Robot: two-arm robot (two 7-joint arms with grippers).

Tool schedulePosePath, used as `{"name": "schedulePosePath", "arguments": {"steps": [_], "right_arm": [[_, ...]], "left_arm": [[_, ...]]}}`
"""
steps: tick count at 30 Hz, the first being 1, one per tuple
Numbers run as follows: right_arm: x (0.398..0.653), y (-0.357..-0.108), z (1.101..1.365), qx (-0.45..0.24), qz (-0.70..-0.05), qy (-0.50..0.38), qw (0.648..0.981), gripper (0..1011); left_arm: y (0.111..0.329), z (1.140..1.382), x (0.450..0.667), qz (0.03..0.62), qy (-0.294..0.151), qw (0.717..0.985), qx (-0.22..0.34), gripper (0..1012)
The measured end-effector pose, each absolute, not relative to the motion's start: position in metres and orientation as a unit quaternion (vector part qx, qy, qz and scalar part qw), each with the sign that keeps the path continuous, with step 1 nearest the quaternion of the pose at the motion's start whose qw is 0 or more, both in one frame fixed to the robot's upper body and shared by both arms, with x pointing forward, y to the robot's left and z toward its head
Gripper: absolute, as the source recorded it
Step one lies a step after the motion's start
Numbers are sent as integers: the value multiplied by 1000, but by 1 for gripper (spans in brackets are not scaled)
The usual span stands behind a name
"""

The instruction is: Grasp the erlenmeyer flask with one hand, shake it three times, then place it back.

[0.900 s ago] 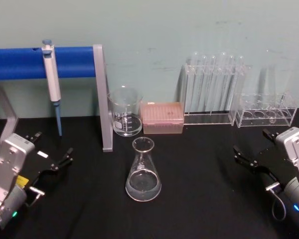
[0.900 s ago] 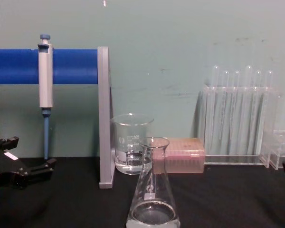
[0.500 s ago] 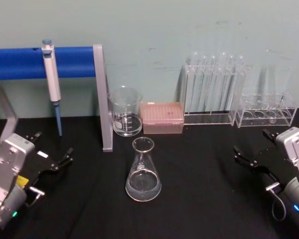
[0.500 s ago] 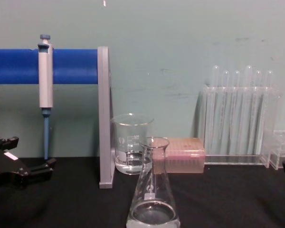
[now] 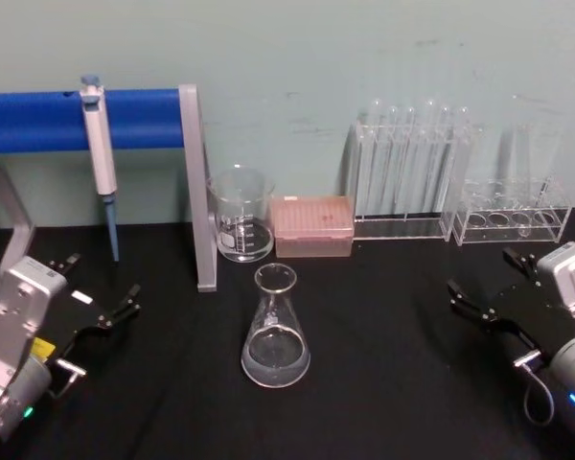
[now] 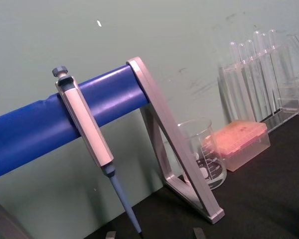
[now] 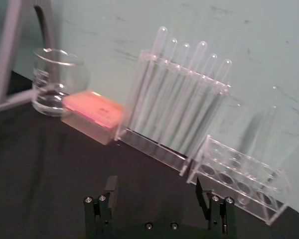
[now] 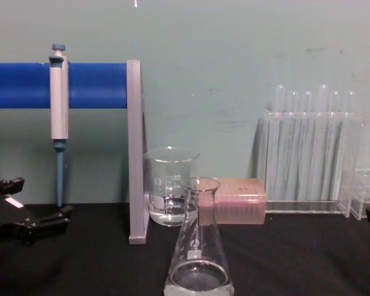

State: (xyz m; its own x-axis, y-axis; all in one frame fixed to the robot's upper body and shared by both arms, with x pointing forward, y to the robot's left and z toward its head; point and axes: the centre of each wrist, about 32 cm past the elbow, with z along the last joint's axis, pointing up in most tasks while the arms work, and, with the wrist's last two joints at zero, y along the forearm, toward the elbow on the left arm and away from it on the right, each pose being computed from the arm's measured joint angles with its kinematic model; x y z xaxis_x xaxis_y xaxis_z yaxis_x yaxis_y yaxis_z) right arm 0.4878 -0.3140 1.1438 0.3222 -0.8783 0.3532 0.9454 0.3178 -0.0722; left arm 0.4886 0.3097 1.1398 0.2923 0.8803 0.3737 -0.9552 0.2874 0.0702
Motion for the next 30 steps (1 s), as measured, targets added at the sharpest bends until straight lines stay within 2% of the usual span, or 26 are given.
{"name": "schedulePosePath", "arguments": {"steps": [13, 22, 30], "right_arm": [[480, -323, 1161, -95, -475, -108, 868, 1000], [485, -313, 1163, -67, -393, -87, 913, 1000], [496, -305, 1159, -53, -348, -68, 933, 1000]], "left_arm": [[310, 1140, 489, 580, -132, 791, 141, 1001], [310, 1140, 489, 580, -132, 791, 141, 1001], [310, 1140, 489, 580, -132, 791, 141, 1001]]}}
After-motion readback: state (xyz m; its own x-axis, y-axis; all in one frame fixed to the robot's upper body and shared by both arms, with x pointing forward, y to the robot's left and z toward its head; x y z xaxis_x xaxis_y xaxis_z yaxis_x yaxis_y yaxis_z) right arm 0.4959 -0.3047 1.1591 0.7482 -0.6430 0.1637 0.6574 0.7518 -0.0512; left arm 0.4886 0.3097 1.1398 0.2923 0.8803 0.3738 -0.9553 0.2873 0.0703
